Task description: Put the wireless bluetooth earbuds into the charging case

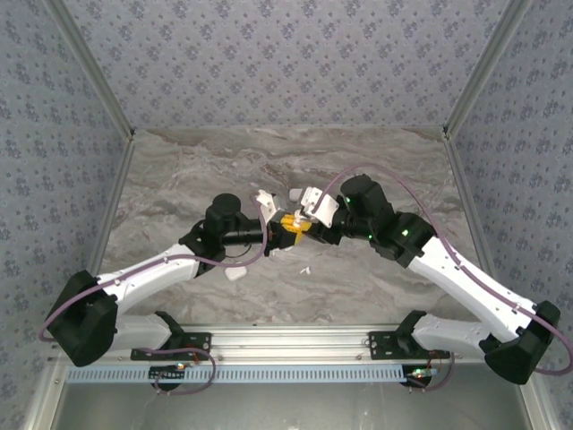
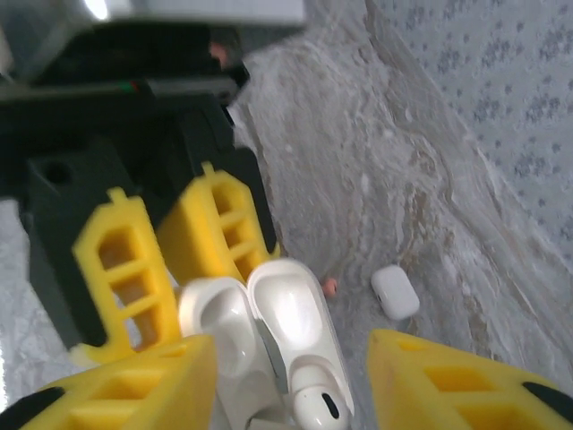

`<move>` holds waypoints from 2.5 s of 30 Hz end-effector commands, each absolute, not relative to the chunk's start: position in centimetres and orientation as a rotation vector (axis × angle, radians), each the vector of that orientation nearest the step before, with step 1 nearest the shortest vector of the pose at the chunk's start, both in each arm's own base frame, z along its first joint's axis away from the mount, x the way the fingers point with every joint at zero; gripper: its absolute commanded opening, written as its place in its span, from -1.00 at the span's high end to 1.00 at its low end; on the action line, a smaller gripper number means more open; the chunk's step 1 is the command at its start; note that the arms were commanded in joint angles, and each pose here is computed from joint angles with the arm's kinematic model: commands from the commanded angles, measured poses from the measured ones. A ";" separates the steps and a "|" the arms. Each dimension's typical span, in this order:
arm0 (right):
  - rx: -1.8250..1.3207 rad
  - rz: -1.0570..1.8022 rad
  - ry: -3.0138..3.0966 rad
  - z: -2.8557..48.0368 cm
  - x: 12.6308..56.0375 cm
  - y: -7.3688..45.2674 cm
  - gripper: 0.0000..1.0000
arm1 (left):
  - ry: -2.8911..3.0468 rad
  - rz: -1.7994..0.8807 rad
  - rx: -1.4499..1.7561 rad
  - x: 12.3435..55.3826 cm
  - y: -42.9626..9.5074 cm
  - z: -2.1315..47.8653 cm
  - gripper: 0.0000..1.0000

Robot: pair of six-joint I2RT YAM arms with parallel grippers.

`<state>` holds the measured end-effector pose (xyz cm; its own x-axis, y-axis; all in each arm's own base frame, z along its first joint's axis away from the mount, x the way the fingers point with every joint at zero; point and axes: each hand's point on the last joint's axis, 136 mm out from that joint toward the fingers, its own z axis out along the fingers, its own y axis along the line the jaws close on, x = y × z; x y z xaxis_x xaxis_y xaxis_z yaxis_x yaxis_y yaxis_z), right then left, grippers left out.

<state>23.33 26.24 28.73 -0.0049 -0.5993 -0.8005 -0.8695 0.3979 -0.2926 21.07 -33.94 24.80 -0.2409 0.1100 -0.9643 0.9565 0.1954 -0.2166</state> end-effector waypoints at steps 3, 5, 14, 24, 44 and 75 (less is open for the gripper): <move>-1.174 0.604 1.674 33.8 22.1 26.1 -0.22 | 1.440 -1.158 1.025 21.3 -34.2 27.1 1.00; -1.122 0.650 1.679 34.7 22.3 25.7 -0.30 | 1.434 -1.154 1.013 21.4 -34.2 27.2 1.00; -0.801 0.838 1.842 35.2 24.9 22.4 -0.39 | 1.398 -1.112 0.969 21.9 -33.7 27.4 1.00; -0.592 0.970 1.965 34.1 25.7 20.5 -0.53 | 1.290 -0.946 0.976 23.1 -33.2 30.0 1.00; -0.493 0.928 1.768 42.8 26.7 19.7 -1.00 | 1.044 -0.795 0.977 24.7 -34.2 37.5 1.00; -0.527 0.796 1.982 37.0 28.9 22.0 -0.87 | 1.060 -0.824 0.947 25.1 -34.5 37.8 1.00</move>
<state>29.17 22.23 36.12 -0.5155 -0.0372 -0.8561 -0.6290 0.6949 0.3485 25.47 -34.39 34.86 0.2341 -0.0380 -0.9715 0.9085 0.3642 0.2047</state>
